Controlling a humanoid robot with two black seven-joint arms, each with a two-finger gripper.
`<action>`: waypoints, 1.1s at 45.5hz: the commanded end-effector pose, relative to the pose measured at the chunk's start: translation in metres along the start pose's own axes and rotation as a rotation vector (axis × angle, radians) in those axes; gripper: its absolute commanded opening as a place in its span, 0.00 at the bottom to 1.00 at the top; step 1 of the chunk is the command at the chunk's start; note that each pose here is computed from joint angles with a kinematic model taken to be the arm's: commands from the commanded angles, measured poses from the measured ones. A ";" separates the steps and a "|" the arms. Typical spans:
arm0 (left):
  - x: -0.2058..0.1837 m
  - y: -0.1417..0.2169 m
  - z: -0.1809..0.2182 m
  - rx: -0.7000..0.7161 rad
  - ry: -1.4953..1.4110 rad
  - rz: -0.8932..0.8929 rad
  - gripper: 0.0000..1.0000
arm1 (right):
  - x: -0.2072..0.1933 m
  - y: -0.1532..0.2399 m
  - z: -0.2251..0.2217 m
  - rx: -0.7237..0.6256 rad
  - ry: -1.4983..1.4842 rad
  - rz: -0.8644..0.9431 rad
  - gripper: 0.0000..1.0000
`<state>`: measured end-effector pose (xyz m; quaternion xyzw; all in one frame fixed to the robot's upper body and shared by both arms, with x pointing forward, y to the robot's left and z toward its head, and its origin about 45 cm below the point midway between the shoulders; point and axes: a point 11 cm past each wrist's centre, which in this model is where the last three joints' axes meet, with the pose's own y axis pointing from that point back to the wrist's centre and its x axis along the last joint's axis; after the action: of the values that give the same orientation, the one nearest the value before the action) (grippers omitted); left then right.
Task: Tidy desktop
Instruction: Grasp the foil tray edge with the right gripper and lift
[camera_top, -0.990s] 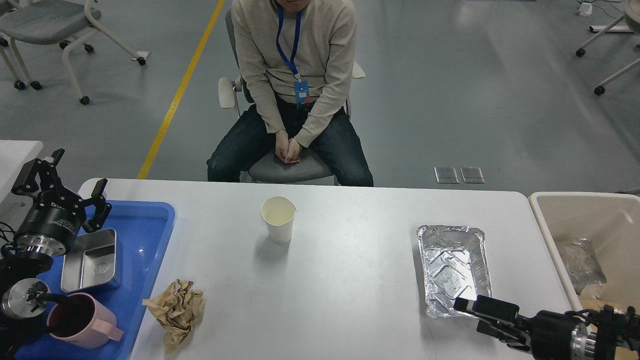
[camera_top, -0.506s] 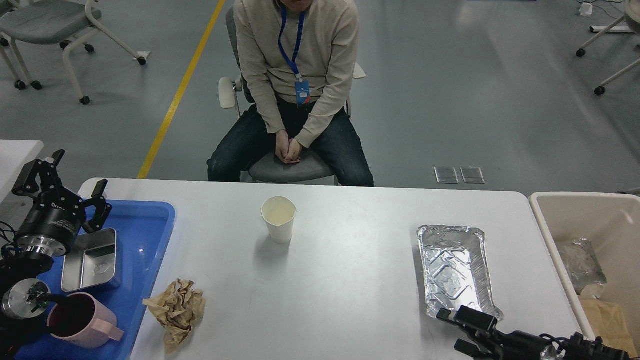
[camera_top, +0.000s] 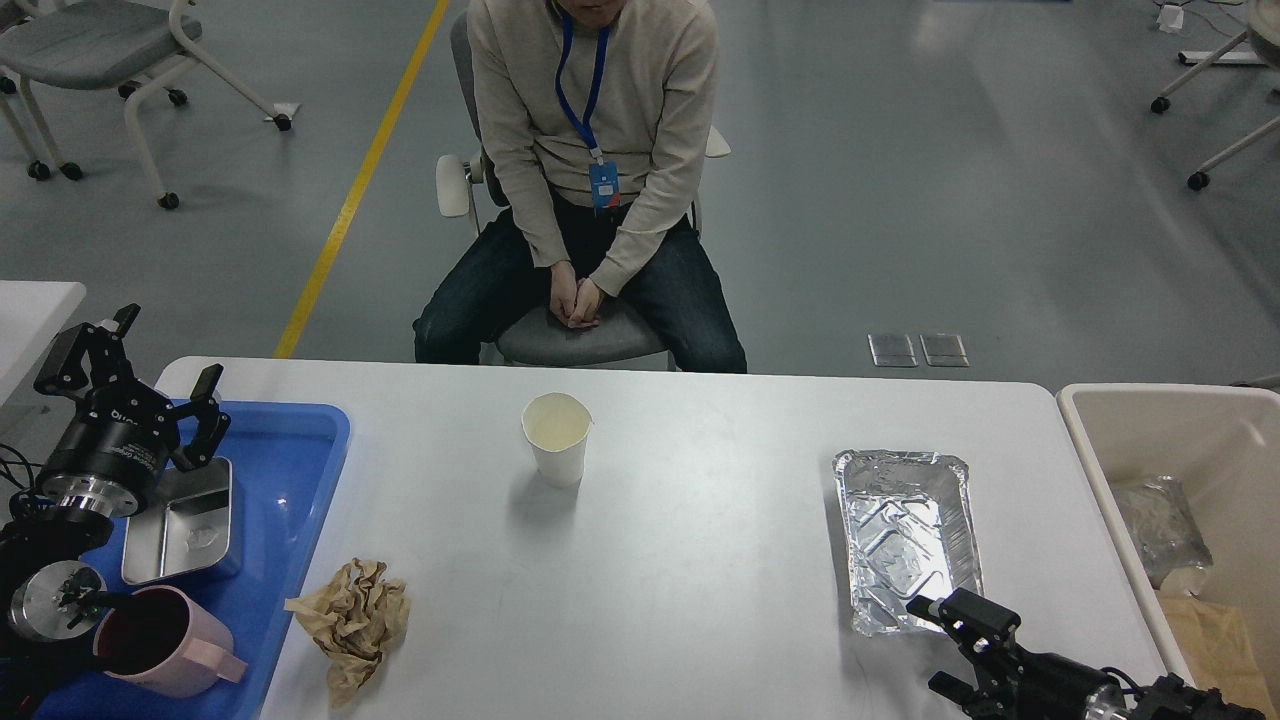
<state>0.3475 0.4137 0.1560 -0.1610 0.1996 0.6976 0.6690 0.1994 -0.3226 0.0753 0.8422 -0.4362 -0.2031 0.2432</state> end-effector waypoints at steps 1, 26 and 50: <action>0.000 0.000 -0.001 0.002 0.000 0.000 0.96 | 0.001 -0.006 -0.002 0.001 -0.015 0.009 1.00; 0.000 0.001 -0.001 0.003 0.001 -0.003 0.96 | -0.004 -0.033 0.005 -0.007 -0.054 0.090 0.91; 0.003 0.005 -0.004 0.008 0.006 0.001 0.96 | -0.001 -0.036 0.007 0.000 0.026 0.119 0.15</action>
<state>0.3432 0.4137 0.1519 -0.1597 0.2038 0.6958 0.6700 0.2180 -0.3064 0.0462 0.8132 -0.4817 -0.1838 0.2699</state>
